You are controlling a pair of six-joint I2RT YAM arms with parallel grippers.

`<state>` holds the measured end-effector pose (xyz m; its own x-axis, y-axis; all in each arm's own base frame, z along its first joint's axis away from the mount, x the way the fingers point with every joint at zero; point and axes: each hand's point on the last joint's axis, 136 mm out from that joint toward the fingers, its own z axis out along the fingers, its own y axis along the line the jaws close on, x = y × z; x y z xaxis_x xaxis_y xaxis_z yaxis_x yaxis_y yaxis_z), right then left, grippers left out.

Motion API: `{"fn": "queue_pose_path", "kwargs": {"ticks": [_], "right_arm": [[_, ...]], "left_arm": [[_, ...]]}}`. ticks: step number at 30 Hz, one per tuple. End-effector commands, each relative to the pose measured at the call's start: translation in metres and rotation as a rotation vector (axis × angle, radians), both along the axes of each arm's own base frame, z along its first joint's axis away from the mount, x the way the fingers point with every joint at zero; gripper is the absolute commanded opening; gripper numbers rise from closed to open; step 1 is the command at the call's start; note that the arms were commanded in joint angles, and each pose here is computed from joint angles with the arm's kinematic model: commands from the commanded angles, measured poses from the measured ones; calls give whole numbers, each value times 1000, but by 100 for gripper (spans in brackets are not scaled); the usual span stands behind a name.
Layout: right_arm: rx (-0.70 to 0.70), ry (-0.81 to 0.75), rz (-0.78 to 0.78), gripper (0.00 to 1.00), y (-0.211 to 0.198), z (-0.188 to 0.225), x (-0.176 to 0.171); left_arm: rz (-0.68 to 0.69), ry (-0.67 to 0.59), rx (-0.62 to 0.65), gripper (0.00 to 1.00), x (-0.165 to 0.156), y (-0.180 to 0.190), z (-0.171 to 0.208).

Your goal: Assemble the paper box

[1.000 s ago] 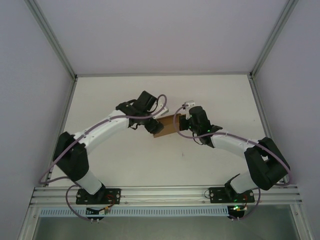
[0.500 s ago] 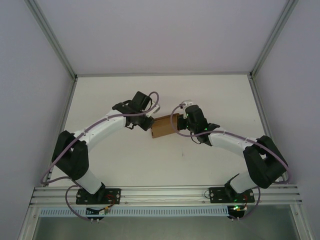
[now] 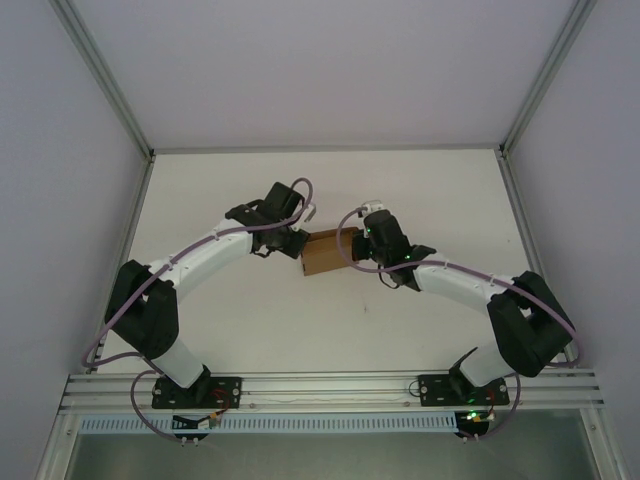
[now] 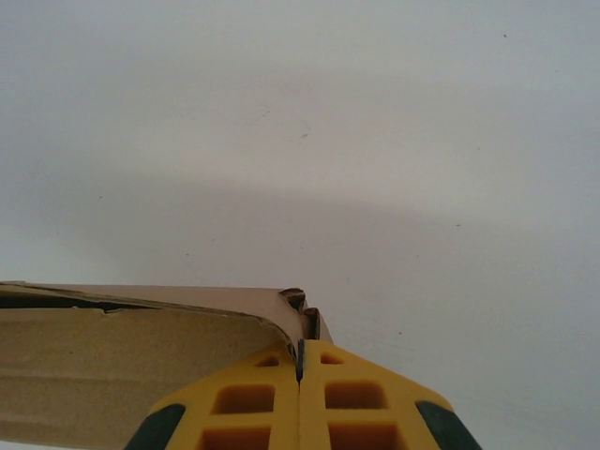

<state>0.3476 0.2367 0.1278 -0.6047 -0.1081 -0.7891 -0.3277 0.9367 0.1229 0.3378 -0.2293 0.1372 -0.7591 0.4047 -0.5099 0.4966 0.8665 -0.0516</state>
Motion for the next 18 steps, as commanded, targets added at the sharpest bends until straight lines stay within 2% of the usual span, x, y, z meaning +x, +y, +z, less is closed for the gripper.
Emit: {"fn": "queue_pose_path", "kwargs": {"ticks": [1, 4, 9, 15, 18], "right_arm": [[-170, 213, -130, 0, -33, -57, -34], [-179, 206, -159, 0, -29, -56, -40], [-191, 203, -196, 0, -28, -54, -45], [-191, 209, -193, 0, -28, -58, -47], [-188, 211, -193, 0, -27, -59, -47]], "left_arm": [[240, 58, -88, 0, 2, 0, 0], [393, 77, -129, 0, 4, 6, 4], [461, 77, -127, 0, -3, 3, 9], [520, 58, -3, 0, -6, 24, -8], [537, 52, -43, 0, -3, 20, -13]]}}
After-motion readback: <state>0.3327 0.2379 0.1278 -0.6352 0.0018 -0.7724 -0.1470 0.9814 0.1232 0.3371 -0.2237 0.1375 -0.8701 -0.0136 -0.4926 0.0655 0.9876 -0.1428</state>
